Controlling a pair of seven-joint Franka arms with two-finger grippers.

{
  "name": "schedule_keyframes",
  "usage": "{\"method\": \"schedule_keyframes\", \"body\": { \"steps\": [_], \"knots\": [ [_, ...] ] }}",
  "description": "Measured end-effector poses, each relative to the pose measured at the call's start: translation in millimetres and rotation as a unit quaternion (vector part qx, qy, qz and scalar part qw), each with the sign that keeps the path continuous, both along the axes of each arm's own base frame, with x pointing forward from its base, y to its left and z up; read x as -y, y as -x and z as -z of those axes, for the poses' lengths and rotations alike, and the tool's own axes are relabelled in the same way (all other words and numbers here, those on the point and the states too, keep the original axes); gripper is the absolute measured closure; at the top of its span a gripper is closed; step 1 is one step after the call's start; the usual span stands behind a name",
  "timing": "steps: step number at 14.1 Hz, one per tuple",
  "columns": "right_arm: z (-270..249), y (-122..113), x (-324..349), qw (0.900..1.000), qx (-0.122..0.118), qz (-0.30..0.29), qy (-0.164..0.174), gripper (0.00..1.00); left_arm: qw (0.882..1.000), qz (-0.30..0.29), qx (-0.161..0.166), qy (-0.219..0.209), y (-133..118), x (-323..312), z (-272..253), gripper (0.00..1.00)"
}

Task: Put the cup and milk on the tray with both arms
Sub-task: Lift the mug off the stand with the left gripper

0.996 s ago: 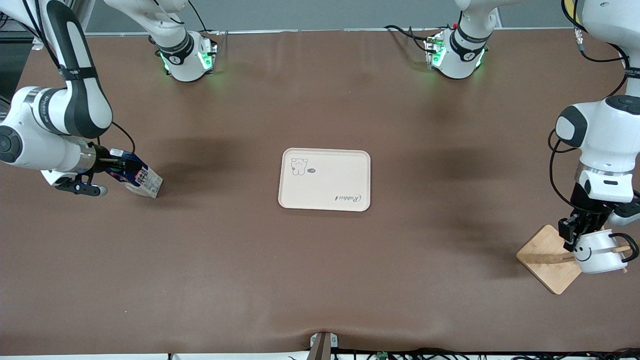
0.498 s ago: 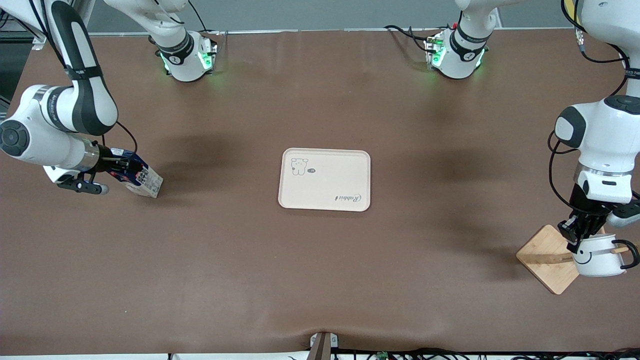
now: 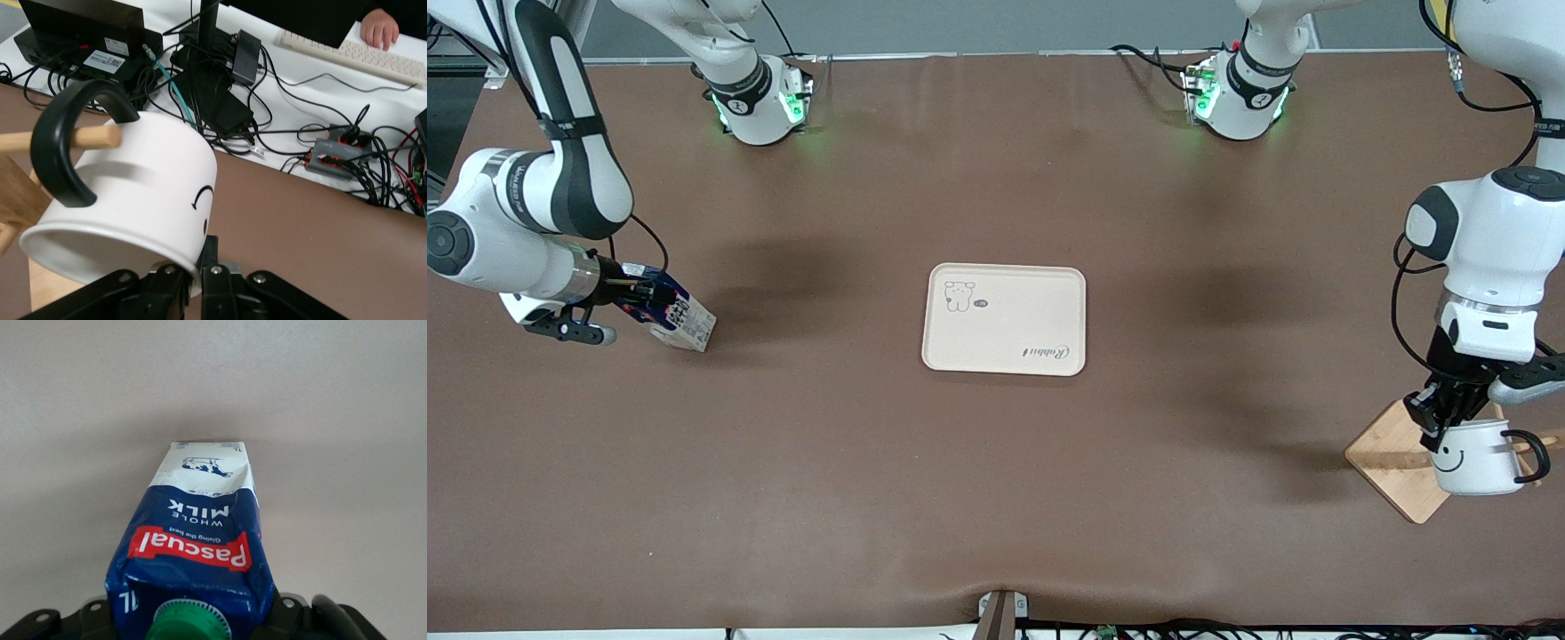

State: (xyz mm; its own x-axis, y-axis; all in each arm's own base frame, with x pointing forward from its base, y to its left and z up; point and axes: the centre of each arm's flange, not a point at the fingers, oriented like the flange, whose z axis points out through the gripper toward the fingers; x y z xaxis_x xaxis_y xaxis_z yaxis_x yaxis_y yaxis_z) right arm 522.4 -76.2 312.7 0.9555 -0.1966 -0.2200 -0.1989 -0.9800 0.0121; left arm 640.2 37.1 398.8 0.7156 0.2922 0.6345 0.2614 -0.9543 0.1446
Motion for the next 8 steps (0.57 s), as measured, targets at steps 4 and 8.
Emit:
{"method": "schedule_keyframes", "body": {
  "steps": [4, 8],
  "knots": [
    [-4.1, -1.3, 9.0, 1.0, 0.001, -0.001, -0.002, 0.28, 0.998, 0.009, -0.057, -0.011, 10.9, 26.8, -30.8, 0.92],
    [-42.4, -20.4, 15.3, 1.0, 0.007, -0.026, -0.007, 0.28, 0.992, 0.01, -0.126, -0.018, 27.3, 65.5, -69.5, 0.92]
  ]
}}
